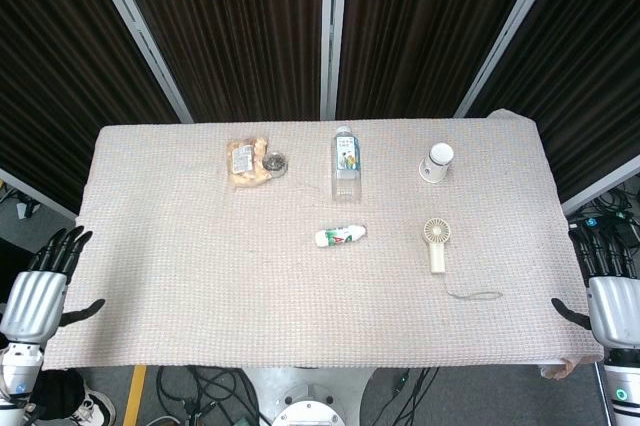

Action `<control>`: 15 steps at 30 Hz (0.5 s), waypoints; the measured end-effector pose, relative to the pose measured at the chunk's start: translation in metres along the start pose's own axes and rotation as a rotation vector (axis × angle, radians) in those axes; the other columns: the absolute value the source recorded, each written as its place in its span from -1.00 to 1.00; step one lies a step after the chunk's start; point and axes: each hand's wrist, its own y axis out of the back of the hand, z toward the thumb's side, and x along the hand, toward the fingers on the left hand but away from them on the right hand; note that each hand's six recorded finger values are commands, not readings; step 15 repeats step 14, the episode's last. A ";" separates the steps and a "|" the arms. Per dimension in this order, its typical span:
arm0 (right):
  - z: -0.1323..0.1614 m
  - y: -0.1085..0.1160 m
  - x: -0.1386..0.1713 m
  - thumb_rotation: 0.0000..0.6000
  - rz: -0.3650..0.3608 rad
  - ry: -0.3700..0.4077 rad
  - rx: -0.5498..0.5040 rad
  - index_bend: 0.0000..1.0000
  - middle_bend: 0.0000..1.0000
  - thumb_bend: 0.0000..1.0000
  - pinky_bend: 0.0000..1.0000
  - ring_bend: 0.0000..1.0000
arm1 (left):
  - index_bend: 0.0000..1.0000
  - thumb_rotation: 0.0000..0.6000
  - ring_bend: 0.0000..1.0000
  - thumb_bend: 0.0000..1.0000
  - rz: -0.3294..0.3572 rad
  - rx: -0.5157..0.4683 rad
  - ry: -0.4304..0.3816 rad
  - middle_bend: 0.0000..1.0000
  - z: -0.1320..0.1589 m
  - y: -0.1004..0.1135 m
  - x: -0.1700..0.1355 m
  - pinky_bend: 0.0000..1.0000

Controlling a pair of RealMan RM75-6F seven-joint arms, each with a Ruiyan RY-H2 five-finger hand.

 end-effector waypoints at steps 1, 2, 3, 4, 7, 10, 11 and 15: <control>0.000 0.000 0.000 1.00 0.003 -0.002 0.002 -1.00 -1.00 -1.00 -1.00 -1.00 | -0.88 1.00 -1.00 -0.90 0.000 0.000 0.001 -0.92 0.000 0.000 0.000 -0.63; 0.000 0.000 0.000 1.00 0.004 -0.003 0.004 -1.00 -1.00 -1.00 -1.00 -1.00 | -0.88 1.00 -1.00 -0.90 0.000 0.000 0.002 -0.92 -0.001 0.000 0.000 -0.63; -0.001 0.000 0.000 1.00 0.004 -0.004 0.007 -1.00 -1.00 -1.00 -1.00 -1.00 | -0.88 1.00 -1.00 -0.90 0.000 0.000 0.003 -0.92 -0.001 0.000 0.000 -0.63; -0.001 0.000 0.000 1.00 0.005 -0.006 0.008 -1.00 -1.00 -1.00 -1.00 -1.00 | -0.87 1.00 -1.00 -0.90 -0.001 0.000 0.004 -0.92 -0.001 0.000 0.000 -0.63; -0.001 0.001 0.001 1.00 0.004 -0.012 0.006 -1.00 -1.00 -1.00 -1.00 -1.00 | -0.87 1.00 -1.00 -0.90 -0.002 -0.002 0.005 -0.92 -0.001 0.000 0.000 -0.63; -0.001 0.003 0.001 1.00 0.001 -0.021 0.002 -1.00 -1.00 -1.00 -1.00 -1.00 | -0.88 1.00 -1.00 -0.90 0.005 -0.006 0.003 -0.92 0.000 0.002 0.002 -0.63; -0.001 0.003 0.001 1.00 0.002 -0.024 0.003 -1.00 -1.00 -1.00 -1.00 -1.00 | -0.87 1.00 -1.00 -0.90 0.008 -0.007 0.003 -0.92 0.000 0.003 0.002 -0.63; -0.003 0.002 0.001 1.00 0.011 -0.036 0.009 -1.00 -1.00 -1.00 -1.00 -1.00 | -0.87 1.00 -1.00 -0.90 0.009 -0.006 0.003 -0.92 0.000 0.003 0.002 -0.63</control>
